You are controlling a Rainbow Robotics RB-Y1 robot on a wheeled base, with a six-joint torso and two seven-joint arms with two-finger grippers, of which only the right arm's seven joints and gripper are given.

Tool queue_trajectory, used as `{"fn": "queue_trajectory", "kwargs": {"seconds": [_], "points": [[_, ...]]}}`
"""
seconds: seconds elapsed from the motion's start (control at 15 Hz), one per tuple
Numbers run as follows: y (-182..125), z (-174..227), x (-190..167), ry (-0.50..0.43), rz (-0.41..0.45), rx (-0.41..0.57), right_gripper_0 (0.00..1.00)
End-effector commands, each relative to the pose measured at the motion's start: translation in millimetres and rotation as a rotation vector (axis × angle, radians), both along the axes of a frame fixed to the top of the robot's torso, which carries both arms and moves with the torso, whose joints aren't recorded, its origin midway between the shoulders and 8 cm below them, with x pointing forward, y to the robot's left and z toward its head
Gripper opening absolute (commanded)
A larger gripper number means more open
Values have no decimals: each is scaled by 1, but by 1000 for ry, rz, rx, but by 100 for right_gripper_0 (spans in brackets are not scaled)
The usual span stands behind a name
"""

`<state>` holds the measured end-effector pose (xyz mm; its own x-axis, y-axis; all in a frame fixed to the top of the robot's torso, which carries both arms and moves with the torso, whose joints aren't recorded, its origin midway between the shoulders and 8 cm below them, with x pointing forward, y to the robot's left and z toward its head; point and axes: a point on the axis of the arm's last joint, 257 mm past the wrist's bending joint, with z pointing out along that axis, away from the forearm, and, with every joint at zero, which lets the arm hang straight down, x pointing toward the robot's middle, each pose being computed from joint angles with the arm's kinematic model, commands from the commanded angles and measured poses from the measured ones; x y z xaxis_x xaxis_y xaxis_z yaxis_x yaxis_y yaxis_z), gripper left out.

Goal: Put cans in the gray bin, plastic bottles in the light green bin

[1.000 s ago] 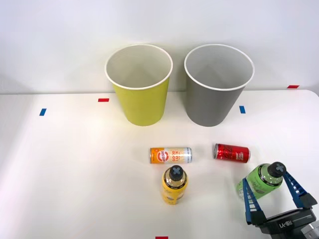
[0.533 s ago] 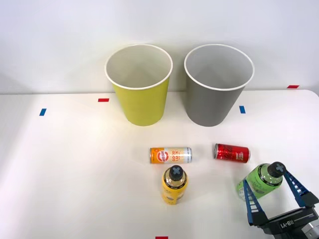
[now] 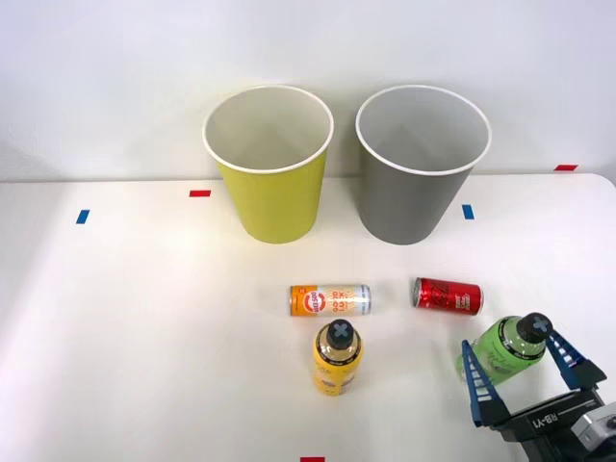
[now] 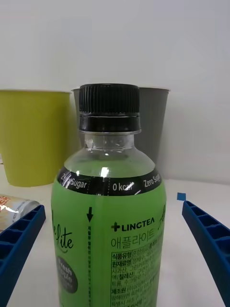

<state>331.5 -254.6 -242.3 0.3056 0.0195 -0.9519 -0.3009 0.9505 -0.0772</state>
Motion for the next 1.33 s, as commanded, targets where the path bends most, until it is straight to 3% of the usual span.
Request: {"fn": "queue_trajectory", "kwargs": {"seconds": [0.07, 0.13, 0.2, 0.27, 0.33, 0.4, 0.87, 1.33], "points": [[1, 0, 4, 2, 0, -2, 98], [2, -1, 3, 5, 2, 4, 97], [4, -1, 3, 8, 3, 11, 86], [4, -2, 3, 10, 2, 15, 65], [6, -2, 2, 10, 3, 15, 17], [6, -1, 3, 10, 2, 21, 0], [15, 10, -3, -2, 11, 69, 0], [20, 56, -11, -26, 63, 54, 0]]}}
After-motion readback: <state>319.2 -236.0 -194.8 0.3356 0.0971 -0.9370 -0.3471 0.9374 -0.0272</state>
